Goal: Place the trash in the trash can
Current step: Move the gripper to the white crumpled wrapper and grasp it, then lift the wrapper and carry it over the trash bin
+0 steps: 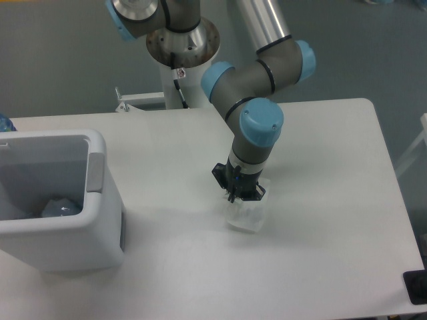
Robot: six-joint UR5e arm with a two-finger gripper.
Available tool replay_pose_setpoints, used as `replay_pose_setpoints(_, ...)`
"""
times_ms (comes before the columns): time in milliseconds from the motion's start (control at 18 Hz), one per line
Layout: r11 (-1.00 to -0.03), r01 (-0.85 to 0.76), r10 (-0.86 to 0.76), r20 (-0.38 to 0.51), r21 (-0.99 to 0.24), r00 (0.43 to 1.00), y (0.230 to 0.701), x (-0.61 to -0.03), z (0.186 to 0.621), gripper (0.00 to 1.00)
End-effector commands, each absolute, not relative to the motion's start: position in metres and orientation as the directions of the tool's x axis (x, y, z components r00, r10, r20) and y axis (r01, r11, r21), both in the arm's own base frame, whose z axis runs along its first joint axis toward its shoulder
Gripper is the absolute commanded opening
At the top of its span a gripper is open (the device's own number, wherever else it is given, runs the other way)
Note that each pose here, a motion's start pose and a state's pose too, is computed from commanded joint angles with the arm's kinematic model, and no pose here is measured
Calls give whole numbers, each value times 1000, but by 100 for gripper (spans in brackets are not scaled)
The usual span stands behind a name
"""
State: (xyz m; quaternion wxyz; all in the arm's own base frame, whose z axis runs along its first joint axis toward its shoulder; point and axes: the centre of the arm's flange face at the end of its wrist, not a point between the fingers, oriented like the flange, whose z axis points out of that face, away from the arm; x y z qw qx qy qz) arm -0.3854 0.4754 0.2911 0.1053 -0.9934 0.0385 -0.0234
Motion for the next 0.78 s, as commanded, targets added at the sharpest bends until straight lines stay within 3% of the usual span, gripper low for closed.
replay_pose_setpoints(222, -918, 39, -2, 103, -396, 995, 495, -402, 334, 0)
replay_pose_setpoints(500, -768, 183, 22, 260, -613, 965, 511, -415, 395, 0)
replay_pose_setpoints(778, -656, 268, 2, 353, -706, 936, 519, -399, 457, 0)
